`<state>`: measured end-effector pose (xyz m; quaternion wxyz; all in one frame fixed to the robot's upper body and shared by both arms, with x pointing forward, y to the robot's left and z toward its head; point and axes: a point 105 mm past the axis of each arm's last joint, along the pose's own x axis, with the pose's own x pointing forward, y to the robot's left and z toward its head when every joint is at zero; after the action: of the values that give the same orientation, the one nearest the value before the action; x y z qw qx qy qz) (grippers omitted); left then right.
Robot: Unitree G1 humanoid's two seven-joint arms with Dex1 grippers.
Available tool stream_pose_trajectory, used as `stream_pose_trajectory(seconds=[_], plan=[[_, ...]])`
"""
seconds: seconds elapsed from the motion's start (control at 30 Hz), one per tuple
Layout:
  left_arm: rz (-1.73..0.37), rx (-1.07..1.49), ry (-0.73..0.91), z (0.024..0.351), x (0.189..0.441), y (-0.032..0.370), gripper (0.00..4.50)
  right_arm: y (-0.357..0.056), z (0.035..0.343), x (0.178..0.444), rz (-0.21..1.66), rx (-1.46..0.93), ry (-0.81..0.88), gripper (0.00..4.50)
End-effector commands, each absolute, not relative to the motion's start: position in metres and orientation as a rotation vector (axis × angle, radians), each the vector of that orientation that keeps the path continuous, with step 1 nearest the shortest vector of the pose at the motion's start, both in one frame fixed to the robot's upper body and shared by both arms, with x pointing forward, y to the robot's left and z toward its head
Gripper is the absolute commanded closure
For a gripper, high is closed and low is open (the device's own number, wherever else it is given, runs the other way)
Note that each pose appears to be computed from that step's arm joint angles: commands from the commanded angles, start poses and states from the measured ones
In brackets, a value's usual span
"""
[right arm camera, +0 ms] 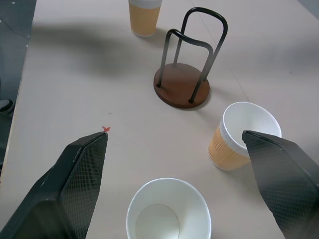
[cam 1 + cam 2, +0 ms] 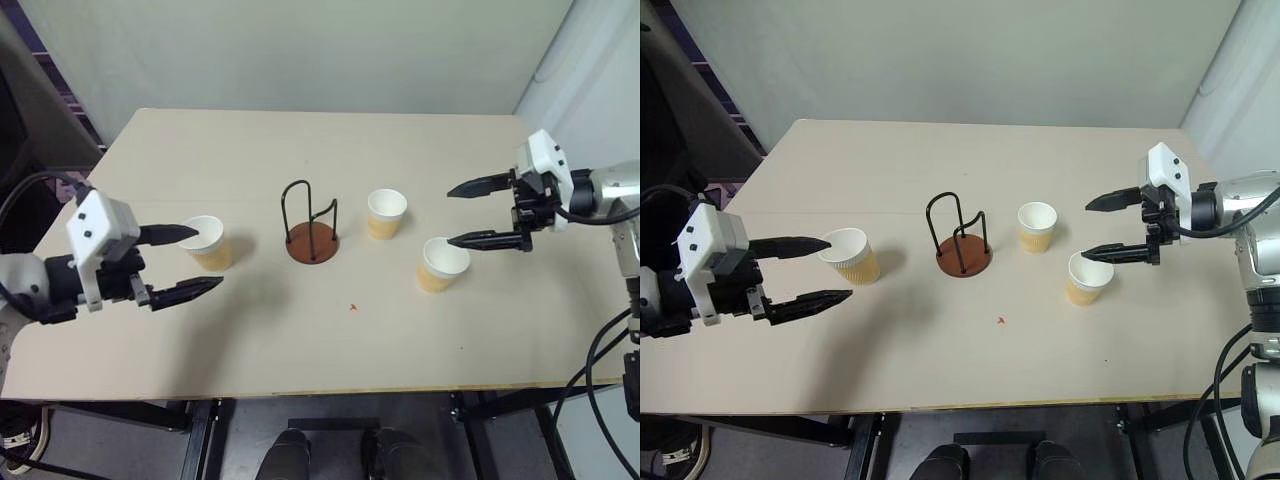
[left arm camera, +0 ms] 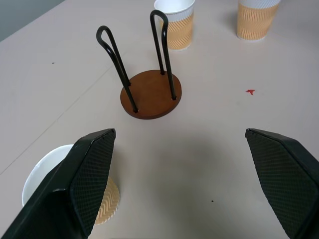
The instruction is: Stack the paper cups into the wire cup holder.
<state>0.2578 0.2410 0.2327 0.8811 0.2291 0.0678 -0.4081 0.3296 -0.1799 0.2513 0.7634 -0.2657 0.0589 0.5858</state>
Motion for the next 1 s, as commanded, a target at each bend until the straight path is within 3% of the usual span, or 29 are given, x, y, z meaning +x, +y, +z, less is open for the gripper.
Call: stream_pose_trajectory(seconds=[0.03, 0.37, 0.63, 0.87, 1.0], plan=[[-0.846, 0.514, 0.12, 0.24, 0.257, 0.241, 0.02, -0.182, 0.271, 0.325, 1.253, -0.605, 0.057, 0.02], [-0.919, 0.496, 0.02, 0.257, 0.263, 0.217, 0.02, -0.181, 0.273, 0.321, 1.267, -0.604, 0.049, 0.02], [-0.969, 0.48, 0.016, 0.231, 0.296, 0.179, 0.02, -0.184, 0.278, 0.314, 1.241, -0.607, 0.038, 0.02], [-0.829, 0.45, -0.055, 0.221, 0.356, 0.145, 0.02, -0.181, 0.276, 0.303, 1.236, -0.586, 0.037, 0.02], [-0.8, 0.417, -0.033, 0.211, 0.373, 0.132, 0.02, -0.179, 0.275, 0.3, 1.23, -0.578, 0.039, 0.02]])
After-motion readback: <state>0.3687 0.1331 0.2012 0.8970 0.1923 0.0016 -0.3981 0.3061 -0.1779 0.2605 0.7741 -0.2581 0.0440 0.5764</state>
